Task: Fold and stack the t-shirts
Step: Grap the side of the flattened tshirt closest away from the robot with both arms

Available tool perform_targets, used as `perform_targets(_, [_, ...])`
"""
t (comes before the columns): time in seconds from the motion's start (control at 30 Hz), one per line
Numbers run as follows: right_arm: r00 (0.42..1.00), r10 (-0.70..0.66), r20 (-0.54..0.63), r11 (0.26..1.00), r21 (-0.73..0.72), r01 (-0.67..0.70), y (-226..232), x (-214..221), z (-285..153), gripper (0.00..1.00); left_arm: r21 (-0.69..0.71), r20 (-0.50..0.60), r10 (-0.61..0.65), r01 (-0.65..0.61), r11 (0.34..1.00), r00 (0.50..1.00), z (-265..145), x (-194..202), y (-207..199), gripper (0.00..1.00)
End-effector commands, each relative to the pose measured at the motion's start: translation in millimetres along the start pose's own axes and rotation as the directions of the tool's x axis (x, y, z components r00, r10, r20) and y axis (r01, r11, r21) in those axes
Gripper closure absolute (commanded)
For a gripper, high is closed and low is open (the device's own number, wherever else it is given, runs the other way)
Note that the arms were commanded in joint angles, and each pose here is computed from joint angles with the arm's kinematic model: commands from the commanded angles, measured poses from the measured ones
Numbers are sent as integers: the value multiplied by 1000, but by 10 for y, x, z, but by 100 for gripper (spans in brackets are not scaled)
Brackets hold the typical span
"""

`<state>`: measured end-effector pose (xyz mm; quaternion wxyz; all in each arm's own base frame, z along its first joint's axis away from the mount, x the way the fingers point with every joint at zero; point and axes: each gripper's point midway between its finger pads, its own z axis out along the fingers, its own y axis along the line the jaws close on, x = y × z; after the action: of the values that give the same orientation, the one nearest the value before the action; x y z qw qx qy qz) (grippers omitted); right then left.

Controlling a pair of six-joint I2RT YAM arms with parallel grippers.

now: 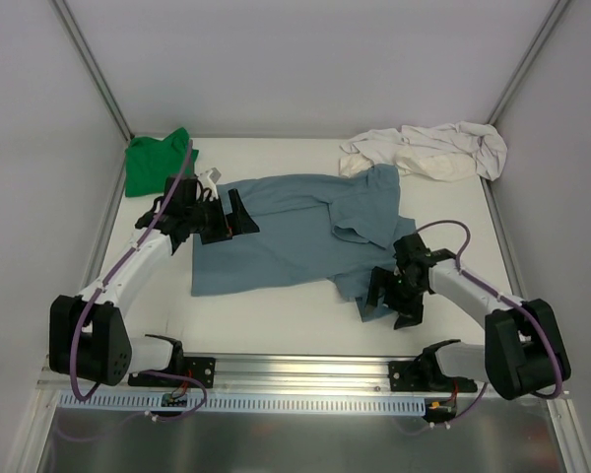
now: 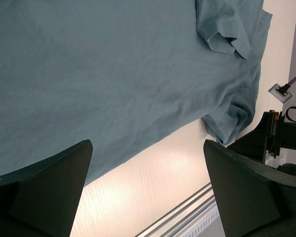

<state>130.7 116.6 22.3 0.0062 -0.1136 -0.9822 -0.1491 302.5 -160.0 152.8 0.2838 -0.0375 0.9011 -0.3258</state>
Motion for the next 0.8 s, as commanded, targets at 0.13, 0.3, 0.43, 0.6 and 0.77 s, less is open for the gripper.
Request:
perform_targets(0.13, [995,-44,94,997,-56,50,349,-355,67,12,21,9,47,-47,999,999,-17,-99,-99,1])
perform_targets(0.3, [992,-60,107,997,-44,65,428,-421,86,21,12,12,55,-56,998,998,-35,-112,-95,1])
perform_targets(0.43, [989,-65,135,998,-18,68,413,-481,61,27,10,13,55,-56,998,998,-33,-117,-93,1])
perform_targets(0.6, [982,-68,177,998,23,65,337,-524,18,38,9,17,56,-56,998,998,-35,-130,-92,1])
perform_targets(0.77, [976,-72,206,997,47,63,286,-543,-33,48,12,27,63,-64,998,998,-55,-162,-121,1])
